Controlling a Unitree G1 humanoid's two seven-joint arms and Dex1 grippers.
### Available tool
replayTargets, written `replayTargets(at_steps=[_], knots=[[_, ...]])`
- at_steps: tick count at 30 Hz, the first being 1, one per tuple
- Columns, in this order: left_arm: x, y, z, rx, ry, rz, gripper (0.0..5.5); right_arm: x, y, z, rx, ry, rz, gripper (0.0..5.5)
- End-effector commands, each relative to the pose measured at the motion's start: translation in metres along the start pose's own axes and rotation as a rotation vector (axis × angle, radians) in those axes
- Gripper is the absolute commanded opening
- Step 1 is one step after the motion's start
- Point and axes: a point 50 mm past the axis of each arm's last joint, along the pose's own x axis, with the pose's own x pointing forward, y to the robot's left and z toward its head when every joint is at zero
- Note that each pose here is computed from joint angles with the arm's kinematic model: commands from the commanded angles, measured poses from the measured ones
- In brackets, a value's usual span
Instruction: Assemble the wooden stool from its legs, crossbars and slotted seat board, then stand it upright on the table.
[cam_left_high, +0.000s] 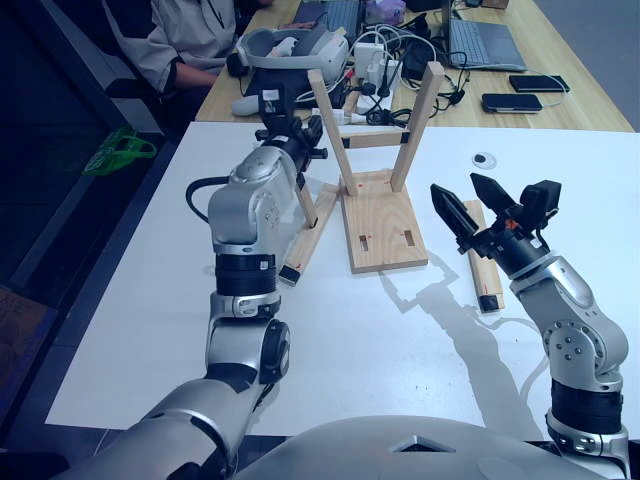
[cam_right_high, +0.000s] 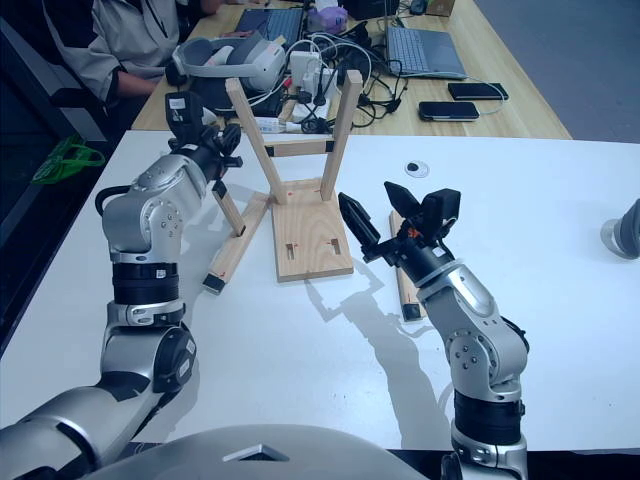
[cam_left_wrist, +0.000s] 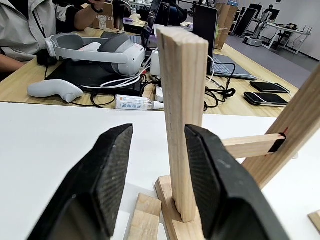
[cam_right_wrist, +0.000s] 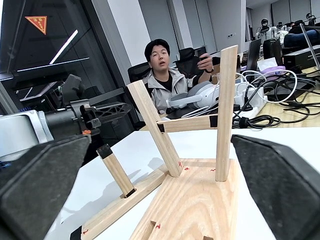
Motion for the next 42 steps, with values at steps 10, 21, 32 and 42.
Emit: replayTargets(at_steps=[10, 21, 32, 42], knots=[[-0.035, 0.051, -0.024, 0.111, 0.065, 0.202, 1.90, -0.020, -0.040, 0.002, -0.052, -0.082, -0.321, 5.40], [-0.036, 0.012, -0.036, 0.098, 0.090, 0.082, 1.90, -0.041, -0.085, -0.006, -0.005, -0.117, -0.628, 5.40], [-0.039, 0.002, -0.030, 0.067, 0.092, 0.054, 1.90, -0.037, -0.082, -0.007, 0.012, -0.112, -0.600, 5.40], [-0.039, 0.020, -0.024, 0.155, 0.086, 0.092, 1.90, -0.037, -0.077, -0.013, 0.050, -0.106, -0.582, 5.40]])
